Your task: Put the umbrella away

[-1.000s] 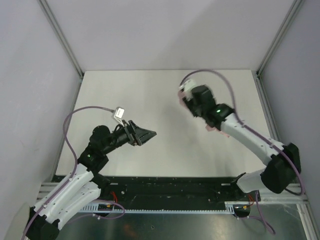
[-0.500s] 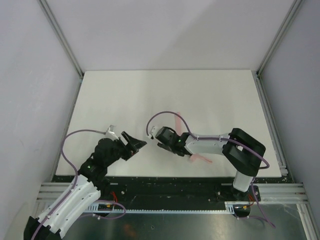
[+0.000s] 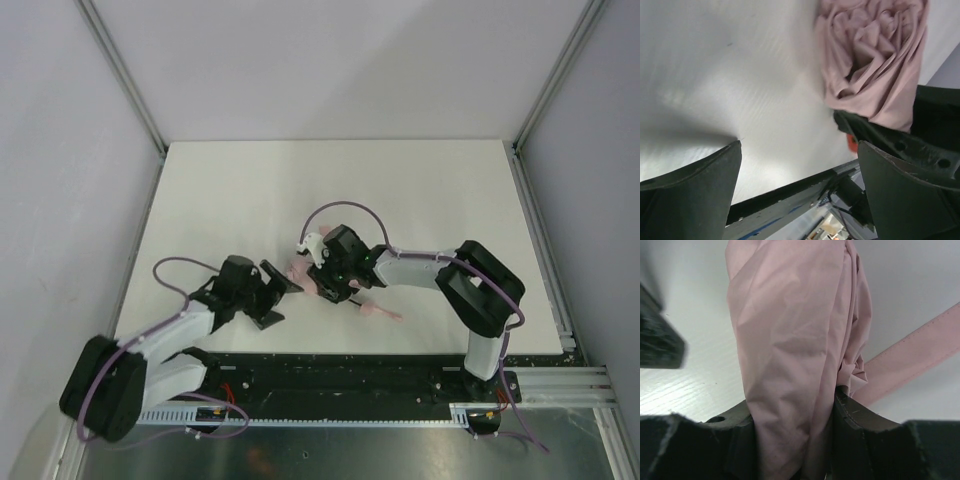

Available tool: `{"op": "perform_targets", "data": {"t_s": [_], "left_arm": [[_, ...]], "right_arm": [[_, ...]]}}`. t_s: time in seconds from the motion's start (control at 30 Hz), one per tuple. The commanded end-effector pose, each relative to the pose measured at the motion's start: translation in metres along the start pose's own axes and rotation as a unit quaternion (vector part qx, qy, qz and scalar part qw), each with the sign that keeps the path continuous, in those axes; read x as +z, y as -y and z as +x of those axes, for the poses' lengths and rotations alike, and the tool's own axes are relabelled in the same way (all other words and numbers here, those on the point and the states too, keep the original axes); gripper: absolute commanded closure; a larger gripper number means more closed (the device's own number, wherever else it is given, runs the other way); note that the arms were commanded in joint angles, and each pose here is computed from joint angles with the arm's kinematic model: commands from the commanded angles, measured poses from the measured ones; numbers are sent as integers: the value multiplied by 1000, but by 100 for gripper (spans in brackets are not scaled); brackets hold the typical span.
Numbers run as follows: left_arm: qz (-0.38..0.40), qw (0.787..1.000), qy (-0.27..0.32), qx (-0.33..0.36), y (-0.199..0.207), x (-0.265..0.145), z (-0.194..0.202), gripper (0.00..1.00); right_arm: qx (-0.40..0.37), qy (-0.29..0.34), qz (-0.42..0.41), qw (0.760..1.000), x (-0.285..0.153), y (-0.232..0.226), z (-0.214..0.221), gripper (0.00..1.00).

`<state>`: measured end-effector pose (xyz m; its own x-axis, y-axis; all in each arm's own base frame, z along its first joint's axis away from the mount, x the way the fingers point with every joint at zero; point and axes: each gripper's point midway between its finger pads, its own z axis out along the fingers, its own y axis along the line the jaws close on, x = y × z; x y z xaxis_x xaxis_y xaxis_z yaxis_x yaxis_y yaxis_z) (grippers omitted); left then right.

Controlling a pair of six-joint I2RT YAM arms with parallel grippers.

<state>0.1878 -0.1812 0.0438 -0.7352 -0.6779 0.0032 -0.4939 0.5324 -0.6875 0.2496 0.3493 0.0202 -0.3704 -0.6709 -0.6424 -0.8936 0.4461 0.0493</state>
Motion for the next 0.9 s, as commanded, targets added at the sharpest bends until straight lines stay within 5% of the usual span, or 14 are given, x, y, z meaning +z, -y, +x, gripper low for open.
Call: {"op": "perform_targets", "data": {"t_s": [0.0, 0.3, 0.63, 0.87], "left_arm": [[49, 999, -20, -13, 54, 7, -8, 1], [36, 996, 25, -73, 66, 18, -28, 1], [48, 996, 57, -44, 93, 33, -47, 1], [3, 998, 38, -56, 69, 58, -38, 2]], "right_arm": [[73, -116, -117, 984, 11, -38, 83, 100], [106, -103, -130, 980, 12, -25, 82, 100], [121, -85, -146, 978, 12, -22, 73, 100], [133, -76, -159, 975, 11, -20, 67, 100]]}}
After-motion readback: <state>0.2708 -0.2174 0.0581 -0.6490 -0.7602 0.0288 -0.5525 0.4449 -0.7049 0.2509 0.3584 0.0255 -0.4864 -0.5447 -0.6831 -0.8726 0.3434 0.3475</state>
